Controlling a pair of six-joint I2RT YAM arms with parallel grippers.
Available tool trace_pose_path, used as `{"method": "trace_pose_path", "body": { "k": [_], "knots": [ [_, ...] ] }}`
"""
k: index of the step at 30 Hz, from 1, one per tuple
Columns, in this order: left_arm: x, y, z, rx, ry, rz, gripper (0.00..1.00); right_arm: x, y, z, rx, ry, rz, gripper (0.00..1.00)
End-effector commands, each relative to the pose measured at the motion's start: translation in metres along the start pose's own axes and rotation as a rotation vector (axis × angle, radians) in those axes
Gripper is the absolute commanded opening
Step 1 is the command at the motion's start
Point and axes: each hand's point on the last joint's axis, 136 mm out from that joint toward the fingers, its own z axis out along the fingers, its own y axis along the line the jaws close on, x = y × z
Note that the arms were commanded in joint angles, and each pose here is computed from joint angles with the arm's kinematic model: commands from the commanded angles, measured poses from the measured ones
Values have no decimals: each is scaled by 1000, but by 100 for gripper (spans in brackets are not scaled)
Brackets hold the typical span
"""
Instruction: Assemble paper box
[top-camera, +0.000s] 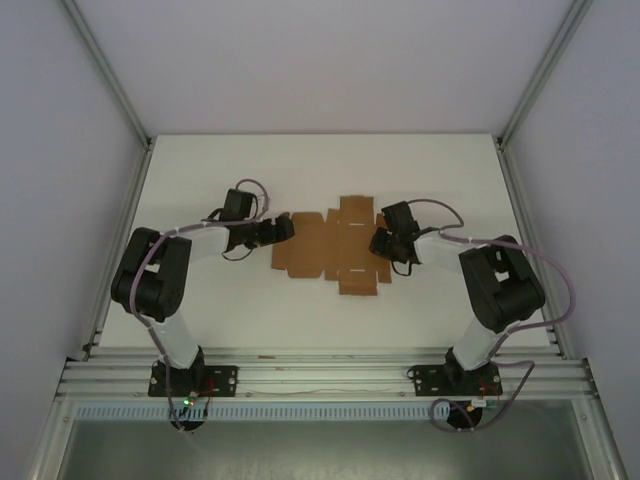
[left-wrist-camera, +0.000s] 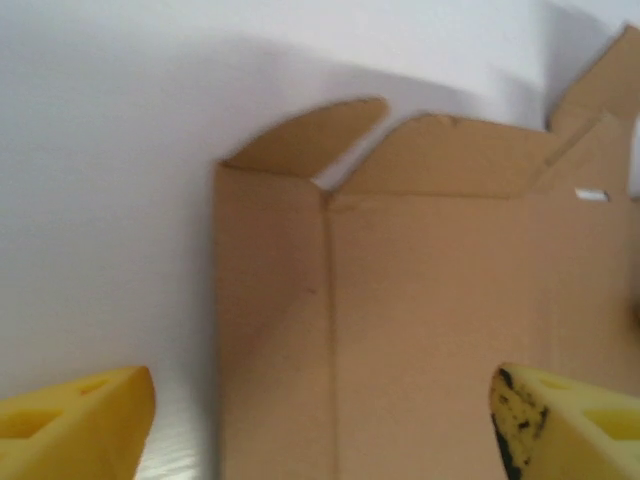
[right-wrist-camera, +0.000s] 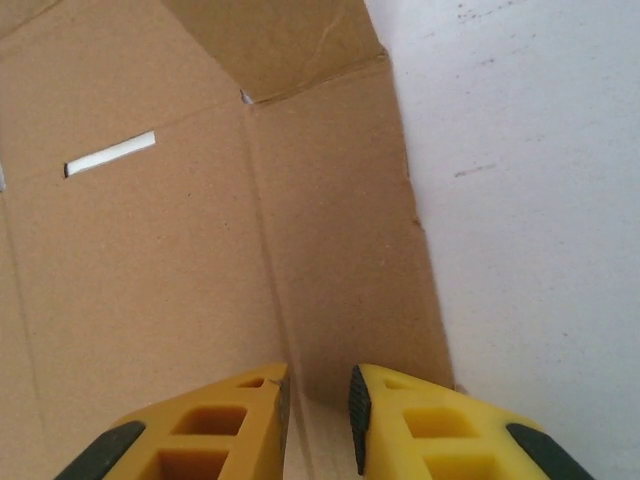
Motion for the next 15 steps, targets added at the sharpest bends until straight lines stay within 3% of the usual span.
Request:
{"method": "trace_pose_path", "body": {
  "k": [1,8,11,13,15],
  "knots": [
    [16,-26,7,151,81,-3,76,21,-20,13,55,56,55,26],
    [0,-54,-9,276,-7,15,64,28,-23,18,46,65,68,25],
    [-4,-56,-12,271,-29,21,45,25,-15,15,3,51,58,25],
    [-5,-58,-15,272,-34,32,23,20,-7,9,-38,33,40,28],
    [-12,-65,-23,283,-64,54,9,10,0,-1,-67,0,27,31]
  ]
}}
